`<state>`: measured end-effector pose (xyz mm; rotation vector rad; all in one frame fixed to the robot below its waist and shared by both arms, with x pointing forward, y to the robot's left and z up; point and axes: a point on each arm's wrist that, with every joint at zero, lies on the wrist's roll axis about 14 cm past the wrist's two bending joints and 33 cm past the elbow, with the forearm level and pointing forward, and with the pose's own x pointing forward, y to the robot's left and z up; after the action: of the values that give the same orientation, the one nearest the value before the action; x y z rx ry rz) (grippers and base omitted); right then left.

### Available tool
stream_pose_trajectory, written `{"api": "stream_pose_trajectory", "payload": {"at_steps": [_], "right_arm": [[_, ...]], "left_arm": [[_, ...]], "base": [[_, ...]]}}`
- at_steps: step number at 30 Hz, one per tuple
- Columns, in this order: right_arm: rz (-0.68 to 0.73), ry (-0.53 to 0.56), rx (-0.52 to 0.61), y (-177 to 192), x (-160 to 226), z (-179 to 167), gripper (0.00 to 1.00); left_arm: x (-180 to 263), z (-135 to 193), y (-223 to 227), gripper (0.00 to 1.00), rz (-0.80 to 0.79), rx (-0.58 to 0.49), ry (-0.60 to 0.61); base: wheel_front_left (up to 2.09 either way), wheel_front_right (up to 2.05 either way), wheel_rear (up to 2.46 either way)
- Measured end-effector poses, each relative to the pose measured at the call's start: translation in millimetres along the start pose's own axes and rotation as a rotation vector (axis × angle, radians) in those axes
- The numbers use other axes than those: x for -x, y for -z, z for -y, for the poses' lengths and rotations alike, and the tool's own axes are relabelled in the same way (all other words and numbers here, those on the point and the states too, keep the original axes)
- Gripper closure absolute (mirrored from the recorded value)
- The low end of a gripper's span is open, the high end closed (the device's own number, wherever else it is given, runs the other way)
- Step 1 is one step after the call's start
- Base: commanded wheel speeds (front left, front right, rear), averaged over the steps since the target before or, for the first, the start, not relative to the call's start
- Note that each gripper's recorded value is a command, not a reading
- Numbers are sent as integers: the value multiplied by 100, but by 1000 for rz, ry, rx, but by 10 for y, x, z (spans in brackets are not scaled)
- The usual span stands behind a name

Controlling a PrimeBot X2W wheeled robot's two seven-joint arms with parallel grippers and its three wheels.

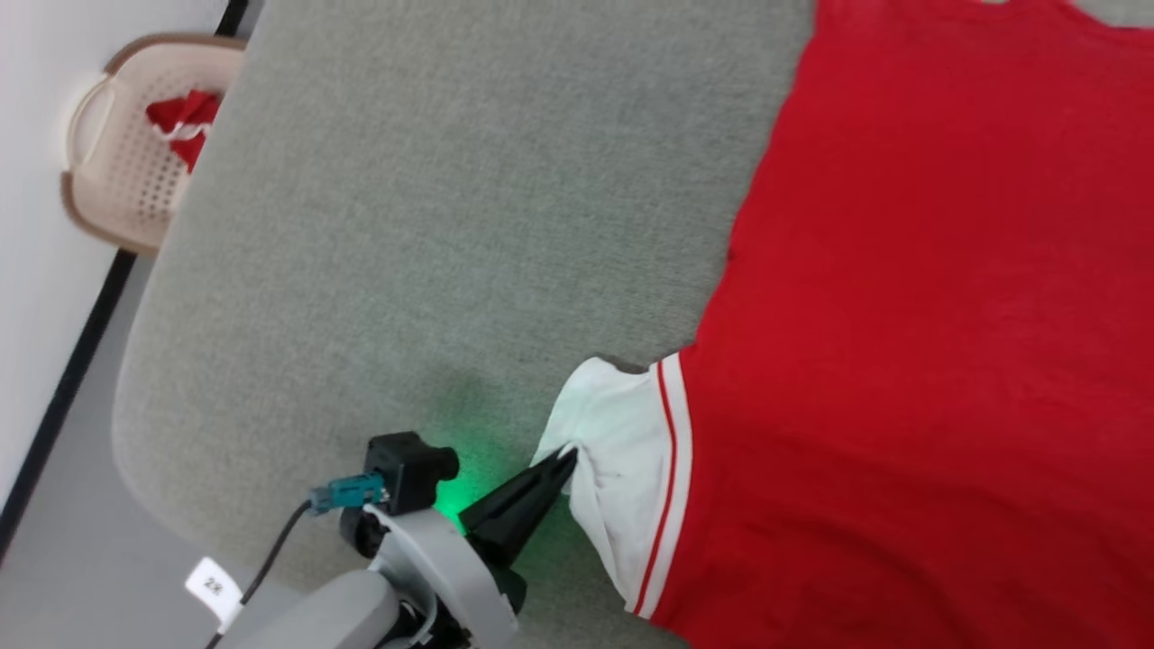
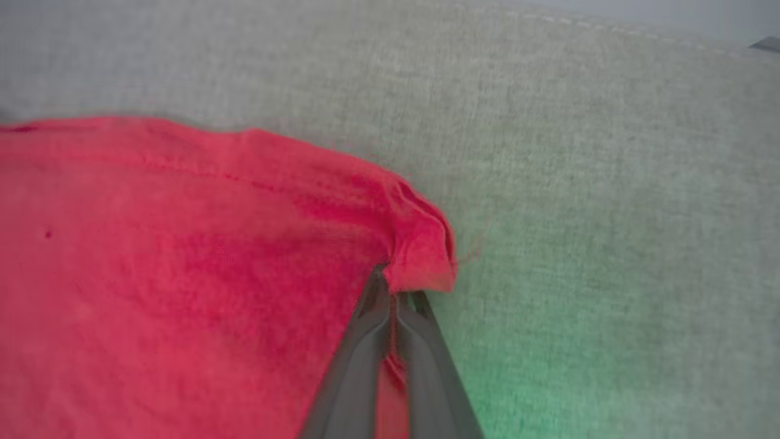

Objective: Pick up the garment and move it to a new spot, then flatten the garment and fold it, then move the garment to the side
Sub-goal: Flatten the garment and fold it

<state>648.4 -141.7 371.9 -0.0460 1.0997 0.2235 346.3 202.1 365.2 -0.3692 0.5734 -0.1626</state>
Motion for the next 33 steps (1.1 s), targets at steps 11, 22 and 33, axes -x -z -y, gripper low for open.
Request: {"api": "stream_pose_trajectory", "payload": {"at_steps": [11,22,33], "right_arm": [[-8,-98,143,655,565,-112,100],[3,-142,107,1533,1124,66,100],[-14,-103,-55,2467,1483,264,100]], "left_arm": [[123,-44,-91,100,18,-28,-15],[119,121,-192,100,25,-68,34],[77,363,-288,100,52,-89,105]], "base": [[0,0,0],[0,0,0],[0,0,0]]}}
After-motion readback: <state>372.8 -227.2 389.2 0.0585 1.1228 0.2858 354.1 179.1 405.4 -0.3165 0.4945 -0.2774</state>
